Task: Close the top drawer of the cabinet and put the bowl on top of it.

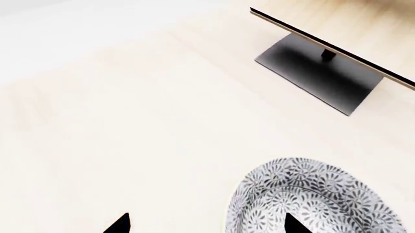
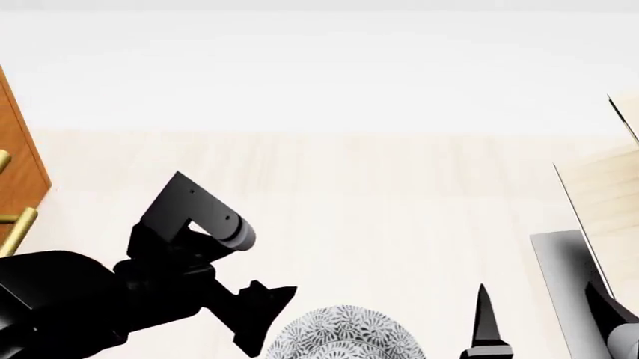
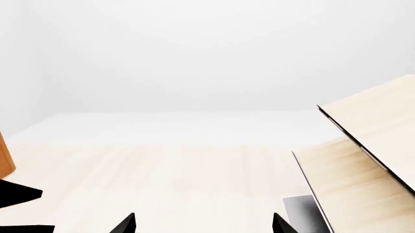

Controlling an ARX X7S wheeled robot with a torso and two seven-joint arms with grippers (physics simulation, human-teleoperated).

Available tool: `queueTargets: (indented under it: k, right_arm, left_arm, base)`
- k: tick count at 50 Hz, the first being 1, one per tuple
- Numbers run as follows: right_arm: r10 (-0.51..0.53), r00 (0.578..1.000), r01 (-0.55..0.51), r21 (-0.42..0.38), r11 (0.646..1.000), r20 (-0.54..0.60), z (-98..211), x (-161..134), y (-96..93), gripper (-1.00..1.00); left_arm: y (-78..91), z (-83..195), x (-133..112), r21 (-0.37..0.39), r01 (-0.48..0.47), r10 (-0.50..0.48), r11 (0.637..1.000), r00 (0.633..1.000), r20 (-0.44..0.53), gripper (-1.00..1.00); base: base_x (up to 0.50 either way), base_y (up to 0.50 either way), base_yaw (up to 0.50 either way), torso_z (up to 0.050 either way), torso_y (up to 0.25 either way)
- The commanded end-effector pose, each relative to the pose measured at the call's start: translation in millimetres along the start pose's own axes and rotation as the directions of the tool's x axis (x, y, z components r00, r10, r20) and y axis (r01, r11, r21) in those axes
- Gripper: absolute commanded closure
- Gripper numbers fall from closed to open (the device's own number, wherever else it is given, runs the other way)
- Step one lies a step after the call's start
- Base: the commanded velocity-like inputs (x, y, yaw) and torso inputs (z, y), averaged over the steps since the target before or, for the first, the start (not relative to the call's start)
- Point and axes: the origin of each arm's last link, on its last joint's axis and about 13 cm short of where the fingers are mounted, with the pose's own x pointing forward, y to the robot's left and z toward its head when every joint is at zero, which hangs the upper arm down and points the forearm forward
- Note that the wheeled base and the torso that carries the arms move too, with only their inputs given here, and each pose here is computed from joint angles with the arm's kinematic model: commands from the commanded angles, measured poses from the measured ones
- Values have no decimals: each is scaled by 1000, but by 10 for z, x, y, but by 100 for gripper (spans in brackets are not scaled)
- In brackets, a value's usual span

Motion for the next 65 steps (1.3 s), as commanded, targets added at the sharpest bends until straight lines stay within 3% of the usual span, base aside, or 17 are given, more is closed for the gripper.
queueTargets:
  k: [1,17,65]
  right_arm:
    - [2,1000,-2,4,1000,6,-5,2,-17,-100]
    - [-5,1000,5,7,1000,-6,-60,8,-39,-100]
    - [-12,1000,12,3,1000,-8,-107,7,-58,-100]
  left_arm:
    - [-35,-16,134,-22,31,-31,999,999,21,-100]
    - [-56,-131,317,-93,86,-86,992,996,2,-100]
    - [-128,-590,607,-84,76,-84,994,992,-92,-100]
  base:
    - [0,0,0,0,0]
    - [0,0,0,0,0]
    - [0,0,0,0,0]
